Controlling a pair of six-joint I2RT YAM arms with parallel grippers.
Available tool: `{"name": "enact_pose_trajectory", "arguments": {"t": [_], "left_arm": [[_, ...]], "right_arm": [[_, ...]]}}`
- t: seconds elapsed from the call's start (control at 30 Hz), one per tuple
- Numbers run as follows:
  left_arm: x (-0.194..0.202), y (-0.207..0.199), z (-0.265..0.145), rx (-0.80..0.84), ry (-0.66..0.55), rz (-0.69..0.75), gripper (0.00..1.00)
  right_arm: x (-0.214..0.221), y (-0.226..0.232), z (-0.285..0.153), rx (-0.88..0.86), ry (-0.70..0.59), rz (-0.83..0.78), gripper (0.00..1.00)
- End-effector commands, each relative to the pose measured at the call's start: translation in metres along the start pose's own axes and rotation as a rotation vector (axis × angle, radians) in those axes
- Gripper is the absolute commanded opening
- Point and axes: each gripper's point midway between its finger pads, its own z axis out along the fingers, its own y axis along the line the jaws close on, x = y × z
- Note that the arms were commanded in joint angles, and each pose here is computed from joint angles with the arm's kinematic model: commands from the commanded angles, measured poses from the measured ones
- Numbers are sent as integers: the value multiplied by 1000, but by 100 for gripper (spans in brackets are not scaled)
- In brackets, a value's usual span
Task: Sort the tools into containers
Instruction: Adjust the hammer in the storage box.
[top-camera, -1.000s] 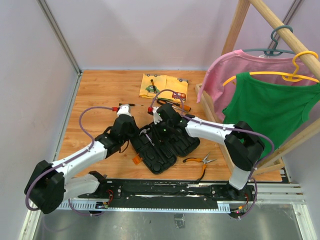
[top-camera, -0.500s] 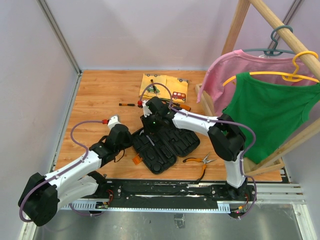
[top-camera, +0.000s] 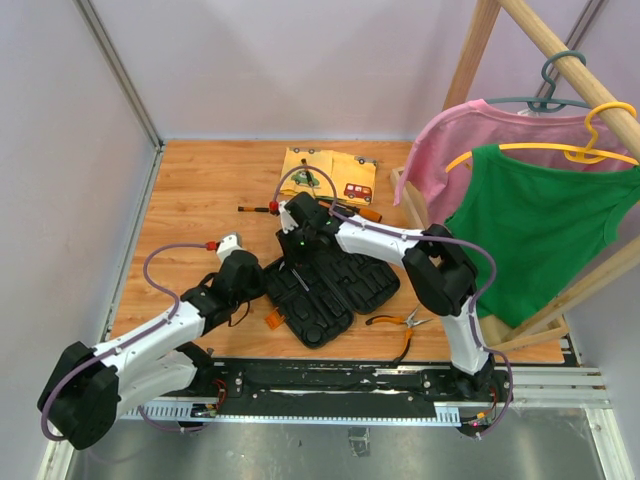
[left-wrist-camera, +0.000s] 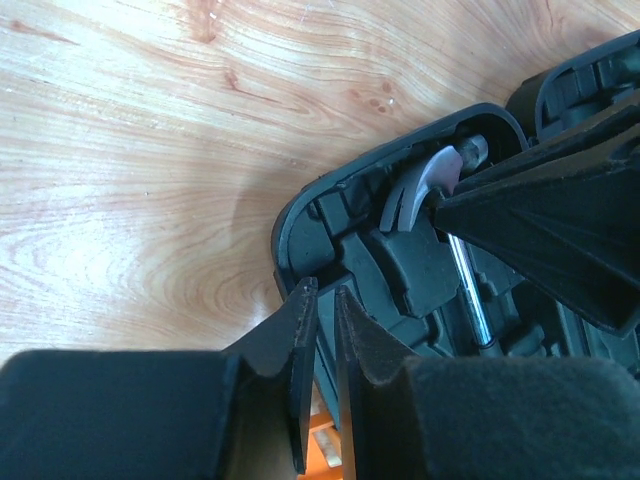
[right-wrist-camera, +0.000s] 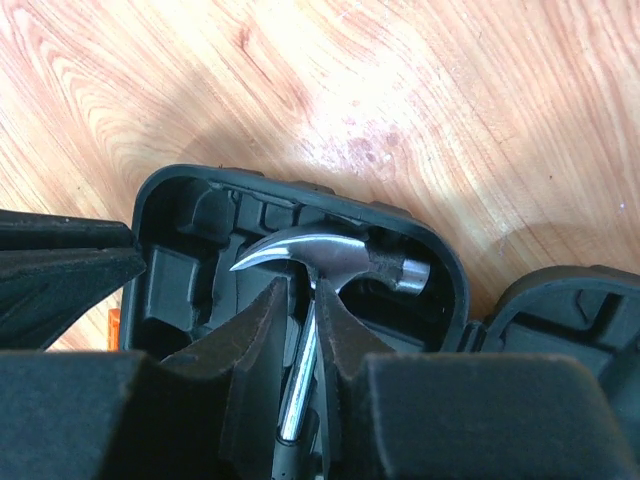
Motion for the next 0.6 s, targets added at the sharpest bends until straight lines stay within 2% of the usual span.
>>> {"name": "enact_pose_trajectory", "arguments": {"t": [0.0, 0.57], "left_arm": [[-4, -3, 3, 9, -19, -3, 16], [-1, -4, 6, 18, -10, 20, 14]], "right_arm": [[0, -3, 5, 11, 24, -16, 18], [38, -24, 17, 111, 190, -5, 12]]}}
